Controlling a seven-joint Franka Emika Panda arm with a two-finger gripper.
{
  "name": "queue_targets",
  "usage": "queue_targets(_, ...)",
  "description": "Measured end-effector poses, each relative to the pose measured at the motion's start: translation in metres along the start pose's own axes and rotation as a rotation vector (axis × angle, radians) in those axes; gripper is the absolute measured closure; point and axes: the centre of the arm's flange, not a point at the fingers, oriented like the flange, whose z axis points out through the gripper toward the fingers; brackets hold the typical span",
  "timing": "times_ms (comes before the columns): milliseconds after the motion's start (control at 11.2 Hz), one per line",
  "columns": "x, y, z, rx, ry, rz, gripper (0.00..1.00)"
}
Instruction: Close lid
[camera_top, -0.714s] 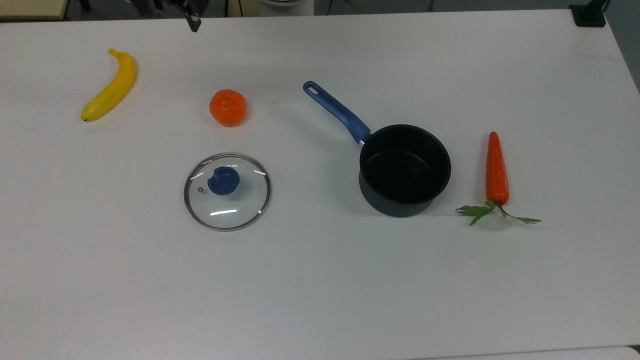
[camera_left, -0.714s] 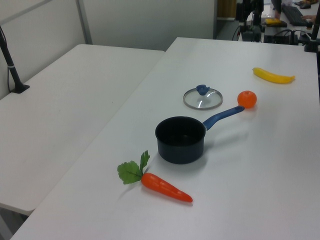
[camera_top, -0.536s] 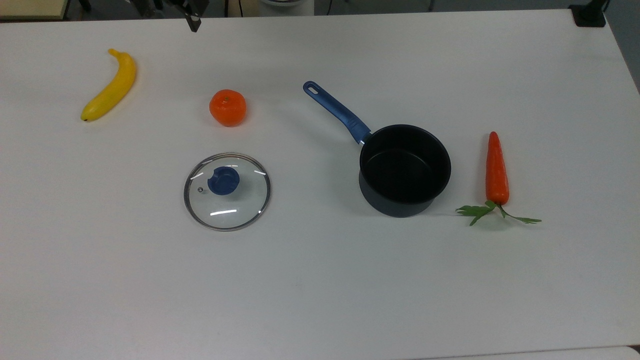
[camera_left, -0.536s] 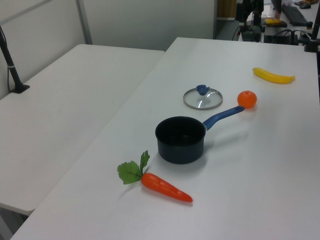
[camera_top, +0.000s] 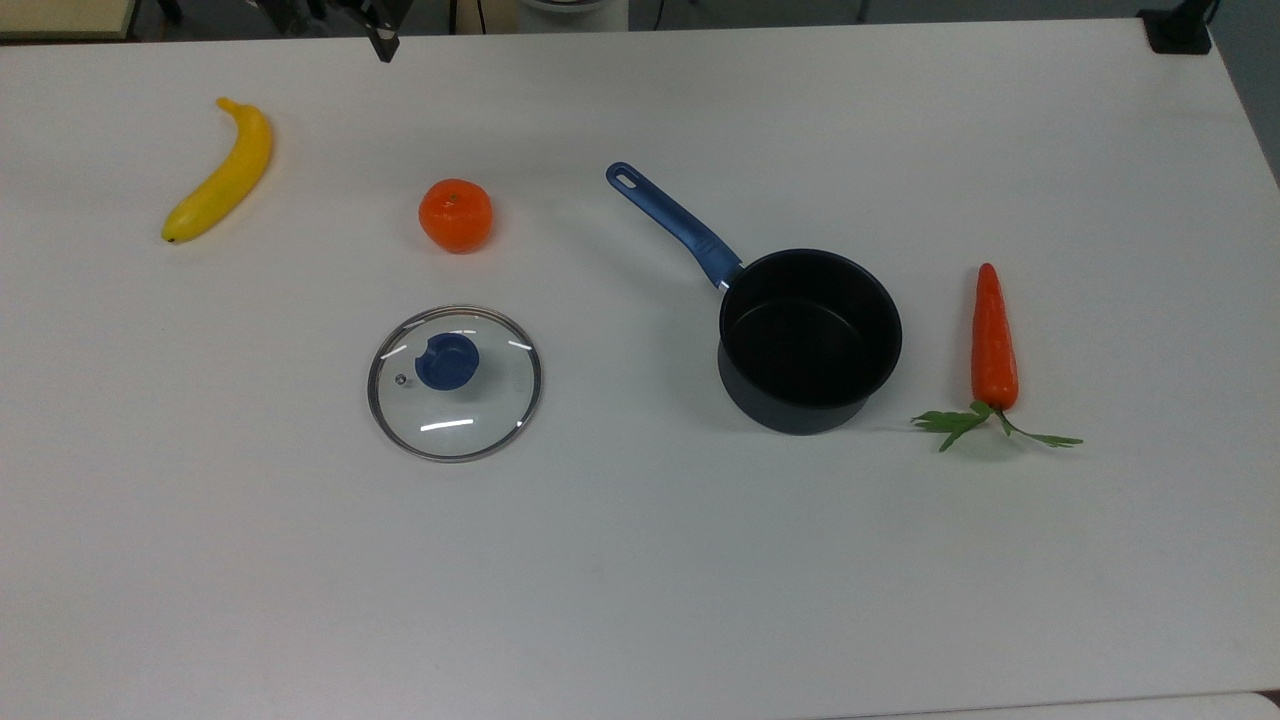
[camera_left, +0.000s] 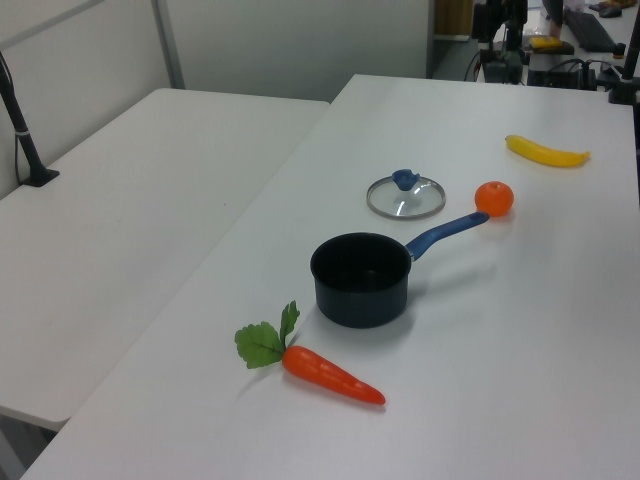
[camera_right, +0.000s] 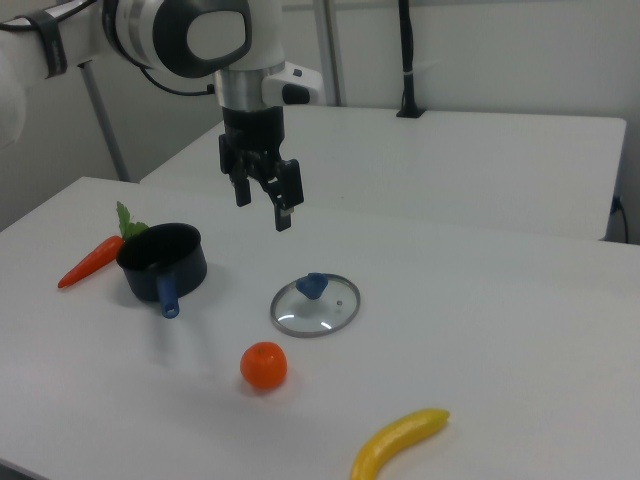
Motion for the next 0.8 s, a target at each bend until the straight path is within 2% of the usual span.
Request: queue_targets(804,0.0003,0.0029,-0.0023,0.003,0.006,-0.012,0.0)
